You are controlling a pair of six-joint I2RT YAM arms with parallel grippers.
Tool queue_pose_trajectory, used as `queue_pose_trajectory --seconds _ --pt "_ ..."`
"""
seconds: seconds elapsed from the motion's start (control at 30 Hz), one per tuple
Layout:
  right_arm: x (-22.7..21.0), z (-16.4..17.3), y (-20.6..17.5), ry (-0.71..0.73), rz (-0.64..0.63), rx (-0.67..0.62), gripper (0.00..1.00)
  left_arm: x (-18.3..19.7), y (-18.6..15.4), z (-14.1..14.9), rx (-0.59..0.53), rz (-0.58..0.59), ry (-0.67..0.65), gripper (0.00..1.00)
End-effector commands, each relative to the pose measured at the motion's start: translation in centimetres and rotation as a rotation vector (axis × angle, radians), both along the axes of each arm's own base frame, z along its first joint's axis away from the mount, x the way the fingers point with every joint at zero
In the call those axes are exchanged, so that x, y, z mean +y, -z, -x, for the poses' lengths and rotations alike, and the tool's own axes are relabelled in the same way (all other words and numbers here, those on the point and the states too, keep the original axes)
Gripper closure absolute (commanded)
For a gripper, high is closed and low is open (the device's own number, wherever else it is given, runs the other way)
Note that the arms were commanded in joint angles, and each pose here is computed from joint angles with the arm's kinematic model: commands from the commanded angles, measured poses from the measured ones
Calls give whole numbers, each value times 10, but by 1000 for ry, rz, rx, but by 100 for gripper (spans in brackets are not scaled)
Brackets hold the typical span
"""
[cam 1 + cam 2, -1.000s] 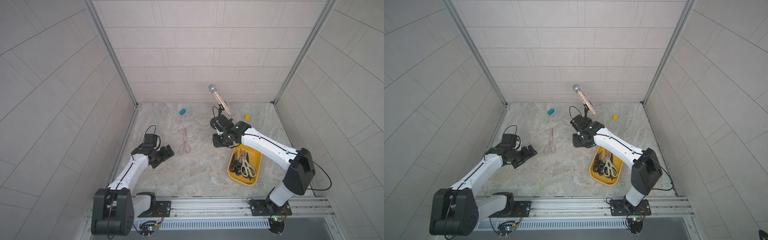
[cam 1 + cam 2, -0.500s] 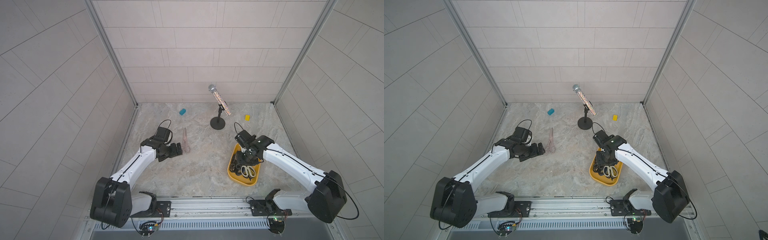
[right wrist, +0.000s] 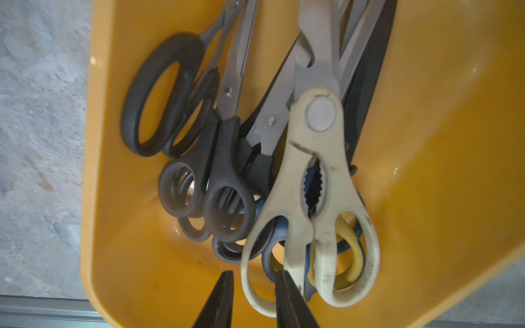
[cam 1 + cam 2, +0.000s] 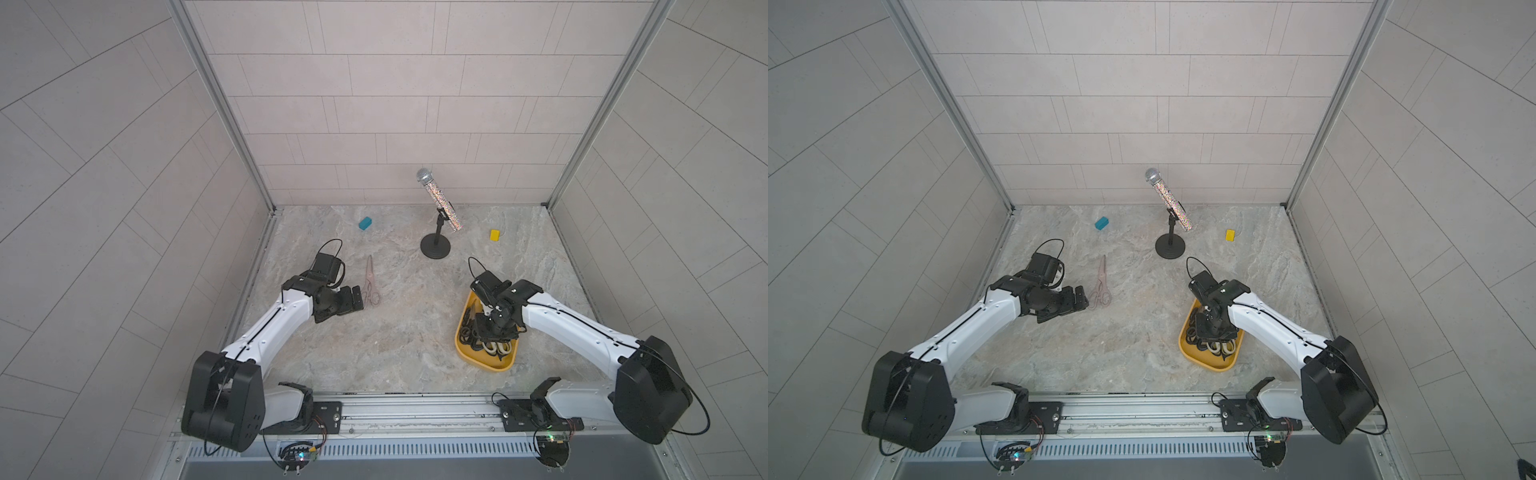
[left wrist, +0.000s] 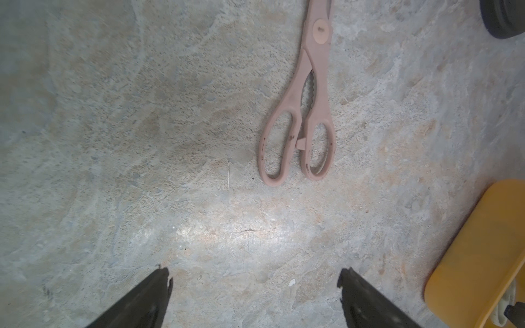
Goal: Take the scissors out of the storage box
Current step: Pick up the scissors from the storage box.
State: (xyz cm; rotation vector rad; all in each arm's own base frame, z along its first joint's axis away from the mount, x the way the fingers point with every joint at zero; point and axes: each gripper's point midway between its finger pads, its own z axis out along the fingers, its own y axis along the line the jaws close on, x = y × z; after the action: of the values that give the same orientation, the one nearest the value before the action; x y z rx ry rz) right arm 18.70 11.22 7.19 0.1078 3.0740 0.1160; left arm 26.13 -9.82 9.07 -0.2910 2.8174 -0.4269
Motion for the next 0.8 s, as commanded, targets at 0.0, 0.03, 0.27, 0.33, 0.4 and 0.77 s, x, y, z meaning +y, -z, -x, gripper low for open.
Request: queue_pose_trajectory --seconds 0.0,0.03,0.27,0.33,0.4,0.77 --pt "1 0 7 -4 -6 6 71 7 3 9 12 -34 -13 0" --pt "1 1 9 -6 -4 13 71 8 2 9 9 -35 -18 0" --pt "-3 5 22 8 19 35 77 10 -2 10 -7 -42 -26 0" --pt "-4 6 23 9 24 37 80 11 0 11 -4 -43 -28 0" --pt "-5 6 23 11 26 35 84 10 1 11 -1 -40 -31 0" --pt "-5 3 4 20 23 12 100 8 1 9 -1 -26 -38 0"
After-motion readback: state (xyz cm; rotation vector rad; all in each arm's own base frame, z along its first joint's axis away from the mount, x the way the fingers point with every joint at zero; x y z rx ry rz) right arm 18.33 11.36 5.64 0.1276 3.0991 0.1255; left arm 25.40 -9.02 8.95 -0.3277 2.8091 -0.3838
